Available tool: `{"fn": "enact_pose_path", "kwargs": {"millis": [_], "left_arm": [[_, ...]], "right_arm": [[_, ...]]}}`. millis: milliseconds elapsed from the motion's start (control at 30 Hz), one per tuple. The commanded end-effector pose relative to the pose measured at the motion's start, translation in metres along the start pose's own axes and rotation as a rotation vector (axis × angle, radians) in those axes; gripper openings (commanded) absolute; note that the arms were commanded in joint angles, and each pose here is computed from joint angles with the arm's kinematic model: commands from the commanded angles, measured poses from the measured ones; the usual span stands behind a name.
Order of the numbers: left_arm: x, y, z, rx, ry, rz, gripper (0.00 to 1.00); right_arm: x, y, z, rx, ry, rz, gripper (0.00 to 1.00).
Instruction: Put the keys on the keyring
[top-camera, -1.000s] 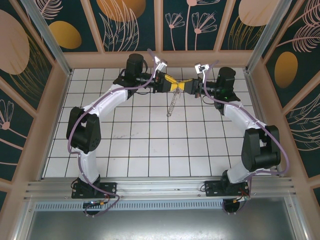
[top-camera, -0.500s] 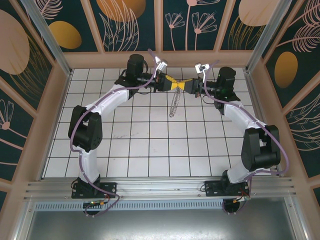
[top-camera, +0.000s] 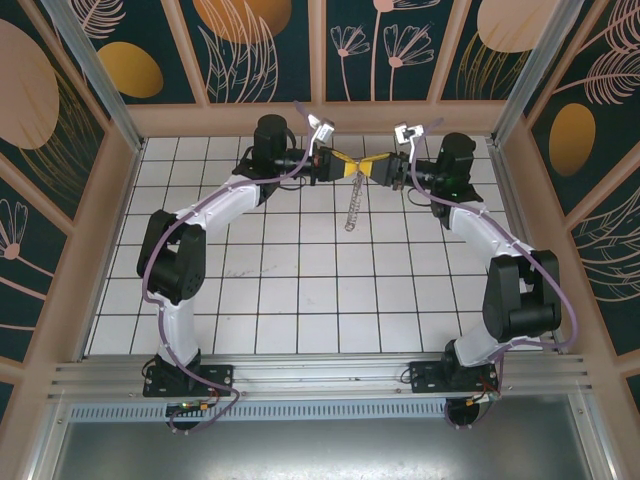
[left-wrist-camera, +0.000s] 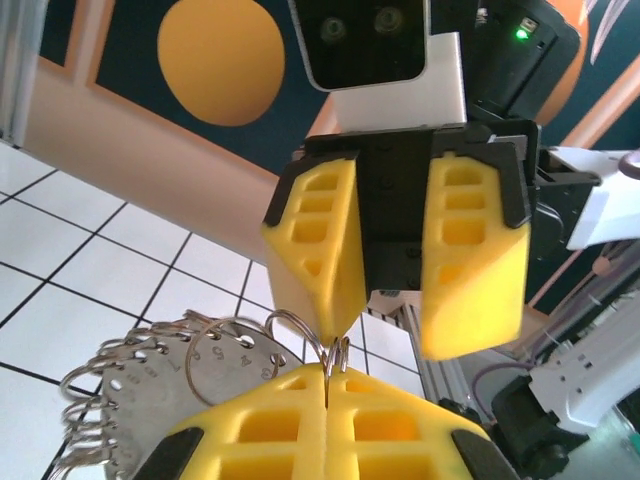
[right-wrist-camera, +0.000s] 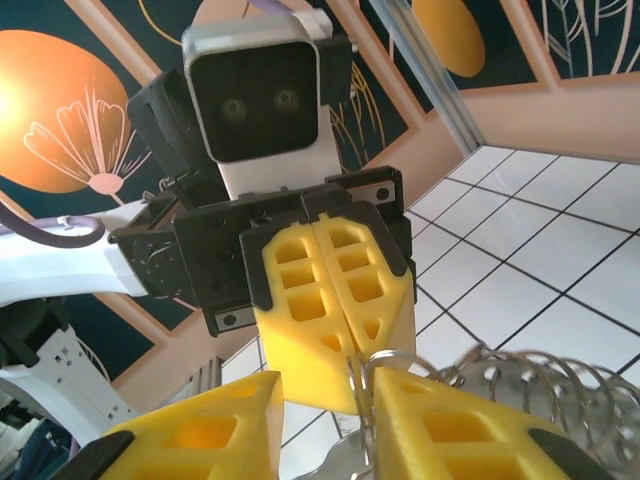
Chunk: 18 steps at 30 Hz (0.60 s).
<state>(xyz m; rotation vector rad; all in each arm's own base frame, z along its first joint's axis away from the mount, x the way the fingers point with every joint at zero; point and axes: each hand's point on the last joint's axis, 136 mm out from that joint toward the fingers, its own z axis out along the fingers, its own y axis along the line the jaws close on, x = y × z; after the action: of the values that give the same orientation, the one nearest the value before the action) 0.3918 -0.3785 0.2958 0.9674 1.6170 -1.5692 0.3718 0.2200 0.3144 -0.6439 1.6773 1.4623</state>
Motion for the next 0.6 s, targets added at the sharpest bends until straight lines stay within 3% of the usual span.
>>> {"fn": "enact_pose_path", "kwargs": {"millis": [0, 567], "left_arm": [[-0.033, -0.020, -0.006, -0.024, -0.089, 0.073, 0.00], [-0.045, -0.035, -0.011, 0.004, -0.141, 0.081, 0.00]], "right_arm": [[-0.017, 0.021, -0.013, -0.003, -0.054, -0.088, 0.31], [-0.013, 0.007, -0.013, 0.007, -0.095, -0.039, 0.36]]}}
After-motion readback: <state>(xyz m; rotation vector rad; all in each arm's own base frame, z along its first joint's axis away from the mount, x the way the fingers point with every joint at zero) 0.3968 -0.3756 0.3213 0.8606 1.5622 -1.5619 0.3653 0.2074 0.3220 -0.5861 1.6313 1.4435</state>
